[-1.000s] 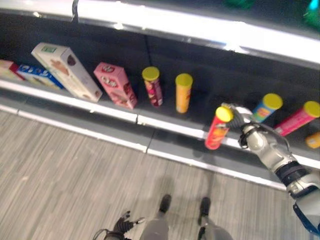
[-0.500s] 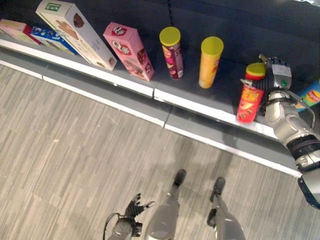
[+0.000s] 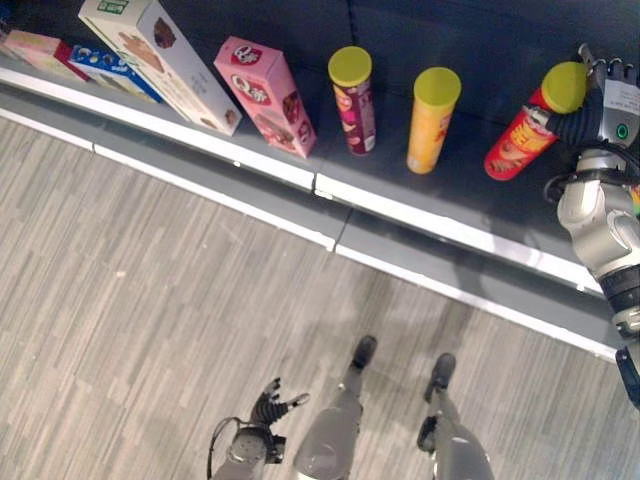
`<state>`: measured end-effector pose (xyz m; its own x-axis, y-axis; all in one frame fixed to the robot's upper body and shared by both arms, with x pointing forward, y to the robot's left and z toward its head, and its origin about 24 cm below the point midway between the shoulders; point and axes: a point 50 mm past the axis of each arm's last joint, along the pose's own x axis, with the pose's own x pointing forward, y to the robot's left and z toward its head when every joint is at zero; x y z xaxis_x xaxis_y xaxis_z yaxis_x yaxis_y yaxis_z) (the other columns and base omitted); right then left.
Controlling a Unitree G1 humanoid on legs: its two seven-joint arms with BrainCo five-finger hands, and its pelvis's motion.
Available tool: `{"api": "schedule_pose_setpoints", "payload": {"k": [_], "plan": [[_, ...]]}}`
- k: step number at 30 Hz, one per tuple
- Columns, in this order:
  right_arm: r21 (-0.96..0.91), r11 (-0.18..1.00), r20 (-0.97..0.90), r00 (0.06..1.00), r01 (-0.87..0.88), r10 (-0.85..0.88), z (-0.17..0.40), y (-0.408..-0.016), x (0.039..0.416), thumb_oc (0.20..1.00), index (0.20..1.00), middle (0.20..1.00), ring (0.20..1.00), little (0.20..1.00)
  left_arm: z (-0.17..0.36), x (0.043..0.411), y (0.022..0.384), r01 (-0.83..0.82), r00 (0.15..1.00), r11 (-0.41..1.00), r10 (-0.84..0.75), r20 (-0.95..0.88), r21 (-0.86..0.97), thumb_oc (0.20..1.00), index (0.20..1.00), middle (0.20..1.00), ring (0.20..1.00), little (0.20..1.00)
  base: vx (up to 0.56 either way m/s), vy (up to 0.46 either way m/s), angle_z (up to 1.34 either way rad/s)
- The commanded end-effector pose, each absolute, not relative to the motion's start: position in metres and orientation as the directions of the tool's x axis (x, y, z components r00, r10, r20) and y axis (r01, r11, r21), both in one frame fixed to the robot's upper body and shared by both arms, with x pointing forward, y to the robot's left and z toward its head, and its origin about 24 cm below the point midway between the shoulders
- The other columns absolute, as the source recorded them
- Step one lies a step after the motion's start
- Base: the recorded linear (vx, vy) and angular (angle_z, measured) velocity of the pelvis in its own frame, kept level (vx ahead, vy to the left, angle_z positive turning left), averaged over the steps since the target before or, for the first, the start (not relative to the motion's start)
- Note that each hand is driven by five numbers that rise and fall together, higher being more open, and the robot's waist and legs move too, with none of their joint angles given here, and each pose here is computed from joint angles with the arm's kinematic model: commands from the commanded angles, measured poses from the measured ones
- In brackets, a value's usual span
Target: Put the goods on the table back onto the shelves and tidy them up.
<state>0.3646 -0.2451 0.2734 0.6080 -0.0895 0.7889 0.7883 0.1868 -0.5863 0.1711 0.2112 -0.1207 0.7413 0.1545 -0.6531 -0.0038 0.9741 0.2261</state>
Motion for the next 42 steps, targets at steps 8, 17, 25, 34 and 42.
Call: {"api": "schedule_pose_setpoints", "payload": {"k": [8,17,25,34,42], "plan": [[-0.566,0.136,0.812,0.578,0.813,-0.08,0.284,-0.253,0.365,0.2,0.2,0.2,0.2,0.2,-0.121,0.173,0.21,0.045,0.75,0.961,0.147,-0.645,0.271,1.0,1.0,1.0,1.0,1.0,0.0,0.0,0.0],[-0.673,0.143,0.722,0.687,0.725,-0.086,0.25,-0.251,0.375,0.2,0.2,0.2,0.2,0.2,-0.119,0.175,0.205,0.04,0.761,0.965,0.14,-0.634,0.261,1.0,1.0,1.0,1.0,1.0,0.0,0.002,0.02],[-0.721,0.121,0.678,0.731,0.683,-0.082,0.235,-0.249,0.38,0.2,0.2,0.2,0.2,0.2,-0.119,0.175,0.203,0.037,0.764,0.965,0.139,-0.63,0.258,1.0,1.0,1.0,1.0,1.0,0.0,0.0,0.0],[-0.703,0.179,0.692,0.72,0.688,-0.052,0.224,-0.233,0.377,1.0,1.0,1.0,1.0,1.0,-0.122,0.174,0.201,0.026,0.753,0.966,0.151,-0.641,0.258,1.0,1.0,1.0,1.0,1.0,0.0,0.0,0.0],[-0.607,0.249,0.78,0.626,0.754,0.005,0.223,-0.227,0.341,1.0,1.0,1.0,1.0,1.0,-0.128,0.161,0.216,-0.004,0.702,0.955,0.215,-0.679,0.298,1.0,1.0,1.0,1.0,1.0,0.02,0.034,-0.04]]}}
